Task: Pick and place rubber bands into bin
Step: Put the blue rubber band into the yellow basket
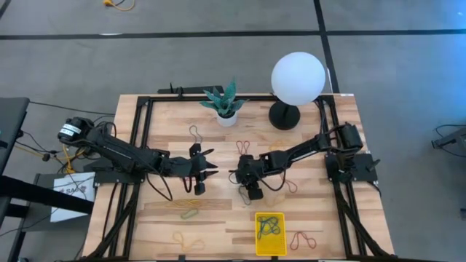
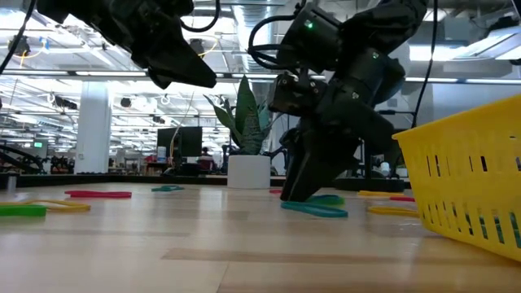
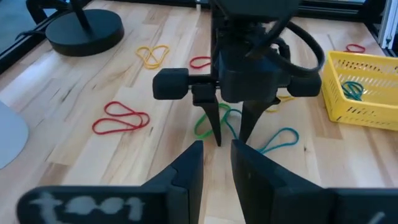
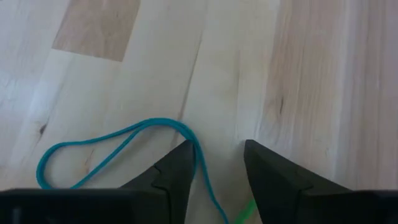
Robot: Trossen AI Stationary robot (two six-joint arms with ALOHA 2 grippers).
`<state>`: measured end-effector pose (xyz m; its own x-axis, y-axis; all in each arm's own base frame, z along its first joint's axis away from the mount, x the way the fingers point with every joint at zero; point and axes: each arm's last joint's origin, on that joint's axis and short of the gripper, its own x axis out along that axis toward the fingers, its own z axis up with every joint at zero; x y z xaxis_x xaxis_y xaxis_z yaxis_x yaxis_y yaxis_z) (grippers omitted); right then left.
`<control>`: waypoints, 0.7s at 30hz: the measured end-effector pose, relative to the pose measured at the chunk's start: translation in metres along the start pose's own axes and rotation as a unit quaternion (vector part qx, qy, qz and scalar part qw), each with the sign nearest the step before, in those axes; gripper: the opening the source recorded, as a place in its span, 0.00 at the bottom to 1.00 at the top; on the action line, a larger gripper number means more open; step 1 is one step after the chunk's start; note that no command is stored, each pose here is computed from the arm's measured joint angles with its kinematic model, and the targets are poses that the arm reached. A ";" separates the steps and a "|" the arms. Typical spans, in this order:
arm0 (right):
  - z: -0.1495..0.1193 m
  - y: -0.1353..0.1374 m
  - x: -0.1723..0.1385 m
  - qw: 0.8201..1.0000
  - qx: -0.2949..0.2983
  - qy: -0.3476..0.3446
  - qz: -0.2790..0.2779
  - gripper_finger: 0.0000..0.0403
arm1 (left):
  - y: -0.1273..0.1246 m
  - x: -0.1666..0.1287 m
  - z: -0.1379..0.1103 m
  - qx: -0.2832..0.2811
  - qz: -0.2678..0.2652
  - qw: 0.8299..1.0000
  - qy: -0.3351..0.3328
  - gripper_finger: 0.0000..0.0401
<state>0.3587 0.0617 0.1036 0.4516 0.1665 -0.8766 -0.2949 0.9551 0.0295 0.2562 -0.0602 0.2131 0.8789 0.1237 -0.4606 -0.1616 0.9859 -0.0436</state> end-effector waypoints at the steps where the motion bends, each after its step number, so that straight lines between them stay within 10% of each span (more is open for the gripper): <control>1: 0.000 0.002 0.000 1.000 -0.003 0.001 0.001 0.33 | 0.000 0.000 0.000 -0.003 0.000 1.000 0.000 0.18; 21: 0.006 0.023 -0.008 1.000 0.008 -0.023 0.005 0.02 | 0.000 0.000 0.000 -0.028 0.000 1.000 0.000 0.18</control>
<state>0.3535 0.0838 0.1146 0.4868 0.1862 -0.8534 -0.2854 0.9573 0.0461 0.2561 -0.0601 0.2131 0.8788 0.1238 -0.4609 -0.1870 0.9779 -0.0940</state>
